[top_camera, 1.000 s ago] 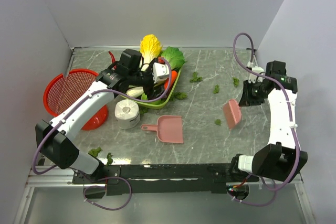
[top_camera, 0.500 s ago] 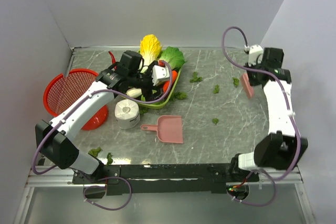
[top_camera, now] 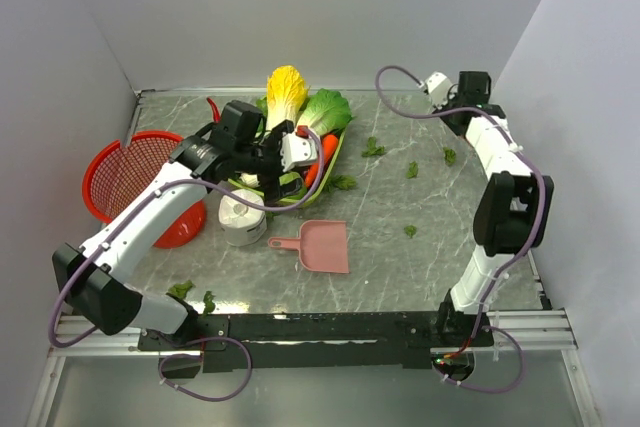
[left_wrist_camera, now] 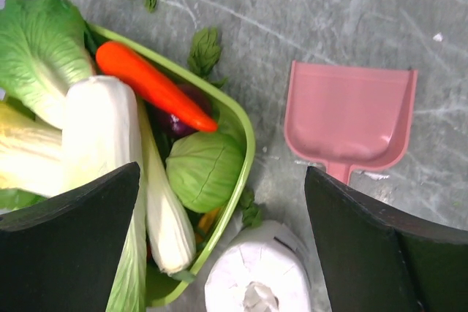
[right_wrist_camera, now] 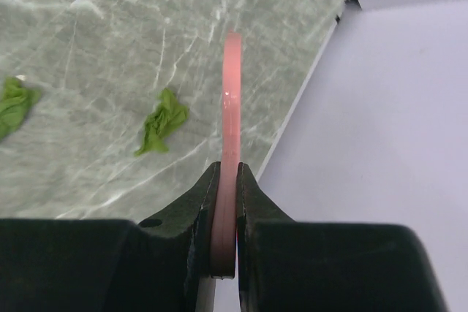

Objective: Sweep away the paper scraps from the table

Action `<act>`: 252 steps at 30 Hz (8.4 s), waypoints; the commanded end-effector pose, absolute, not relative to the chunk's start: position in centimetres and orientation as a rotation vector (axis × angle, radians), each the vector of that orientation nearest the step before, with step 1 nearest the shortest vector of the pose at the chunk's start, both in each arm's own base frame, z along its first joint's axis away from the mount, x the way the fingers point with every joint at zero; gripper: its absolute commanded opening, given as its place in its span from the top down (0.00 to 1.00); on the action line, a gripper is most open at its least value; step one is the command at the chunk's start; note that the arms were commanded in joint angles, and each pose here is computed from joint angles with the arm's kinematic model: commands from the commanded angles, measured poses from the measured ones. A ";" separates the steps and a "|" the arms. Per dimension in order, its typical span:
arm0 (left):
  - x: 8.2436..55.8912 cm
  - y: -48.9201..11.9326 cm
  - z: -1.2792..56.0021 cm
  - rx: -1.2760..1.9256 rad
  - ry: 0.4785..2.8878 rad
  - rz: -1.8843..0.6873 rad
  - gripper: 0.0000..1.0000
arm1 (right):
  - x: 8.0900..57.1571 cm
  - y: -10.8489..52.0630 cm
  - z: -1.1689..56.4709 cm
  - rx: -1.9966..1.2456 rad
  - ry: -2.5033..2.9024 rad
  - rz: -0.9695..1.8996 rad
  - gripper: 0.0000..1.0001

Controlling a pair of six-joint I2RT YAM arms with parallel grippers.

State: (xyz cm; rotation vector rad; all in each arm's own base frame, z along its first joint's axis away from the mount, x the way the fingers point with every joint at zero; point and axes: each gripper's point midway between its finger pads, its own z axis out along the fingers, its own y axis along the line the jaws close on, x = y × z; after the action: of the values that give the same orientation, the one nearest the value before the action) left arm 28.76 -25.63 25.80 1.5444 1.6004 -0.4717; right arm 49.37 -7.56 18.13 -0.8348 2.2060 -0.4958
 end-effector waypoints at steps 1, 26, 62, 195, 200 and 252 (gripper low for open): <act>28.2 -24.4 26.1 1.566 1.587 -0.409 0.02 | 52.1 -7.5 19.2 -1.017 2.073 -0.620 1.00; 25.8 -24.6 22.0 1.732 1.573 -0.533 0.04 | 39.5 4.0 19.8 -1.214 1.981 -0.113 1.00; 21.9 -22.0 9.7 2.075 1.709 -0.659 0.14 | 31.3 4.9 20.1 -0.954 2.071 -0.093 1.00; 27.2 -33.2 9.0 1.883 1.921 -0.570 0.99 | 30.8 8.0 26.9 -0.397 2.322 0.513 1.00; 26.0 -31.8 9.9 1.910 1.928 -0.570 0.99 | 35.6 6.9 28.1 -0.322 2.257 0.403 1.00; 26.1 -25.5 7.5 1.988 1.972 -0.415 0.99 | 30.2 0.5 22.4 -0.180 2.339 -0.084 1.00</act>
State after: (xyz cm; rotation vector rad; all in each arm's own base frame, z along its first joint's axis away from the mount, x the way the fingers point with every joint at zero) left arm 25.37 -24.93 6.39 1.9602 2.0394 -0.4243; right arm 29.07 5.57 25.19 -0.3350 2.2086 0.2500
